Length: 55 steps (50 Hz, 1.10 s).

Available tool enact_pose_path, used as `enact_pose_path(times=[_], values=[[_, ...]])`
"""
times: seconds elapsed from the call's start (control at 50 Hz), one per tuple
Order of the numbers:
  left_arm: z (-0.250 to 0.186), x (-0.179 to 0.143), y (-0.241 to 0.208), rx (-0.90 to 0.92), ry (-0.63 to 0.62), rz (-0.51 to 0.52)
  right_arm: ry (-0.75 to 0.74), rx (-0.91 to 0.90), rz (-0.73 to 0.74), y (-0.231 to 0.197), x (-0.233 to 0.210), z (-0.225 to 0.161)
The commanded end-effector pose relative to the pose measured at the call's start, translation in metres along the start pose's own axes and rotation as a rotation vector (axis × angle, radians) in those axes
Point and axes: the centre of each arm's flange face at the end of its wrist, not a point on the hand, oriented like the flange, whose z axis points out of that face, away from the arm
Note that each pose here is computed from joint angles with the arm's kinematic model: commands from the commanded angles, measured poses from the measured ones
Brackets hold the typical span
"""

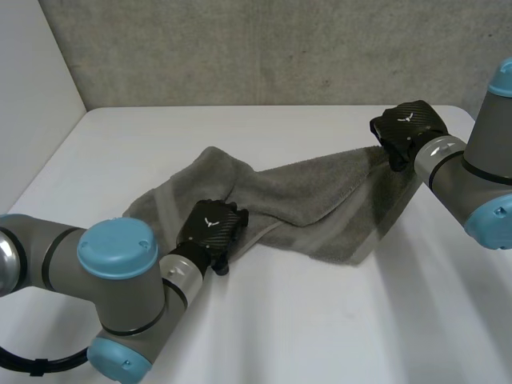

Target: Fold the towel.

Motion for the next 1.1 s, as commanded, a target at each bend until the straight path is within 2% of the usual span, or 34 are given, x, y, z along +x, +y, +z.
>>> enact_pose_path(times=[0.02,0.22,0.32,0.36,0.42,0.54,0.72,0.86,0.94,1.1], values=[[0.009,-0.001,0.003,0.005,-0.004,0.004,-0.002,-0.003,-0.003,0.001,-0.001,0.0],[0.023,-0.021,0.003,0.008,-0.055,0.037,0.002,0.0,-0.005,0.0,0.0,0.0],[0.023,-0.031,-0.002,0.017,-0.084,0.108,0.014,0.005,-0.008,-0.003,0.003,-0.001],[0.02,-0.047,-0.015,0.041,-0.142,0.139,0.028,0.01,-0.015,-0.005,0.008,-0.002],[0.019,-0.058,-0.023,0.056,-0.184,0.14,0.037,0.018,-0.015,-0.008,0.011,-0.003],[0.019,-0.061,-0.019,0.044,-0.193,0.14,0.044,0.024,-0.017,-0.011,0.014,-0.004],[0.015,-0.077,-0.021,0.041,-0.232,0.122,0.04,0.026,-0.017,-0.011,0.014,-0.005],[0.013,-0.071,-0.006,-0.003,-0.211,0.104,0.026,0.019,-0.017,-0.008,0.009,-0.005],[0.011,-0.065,0.006,-0.035,-0.194,0.063,0.019,0.016,-0.019,-0.007,0.007,-0.005],[0.01,-0.058,0.002,-0.01,-0.129,-0.041,0.014,0.014,-0.019,-0.006,0.005,-0.005]])
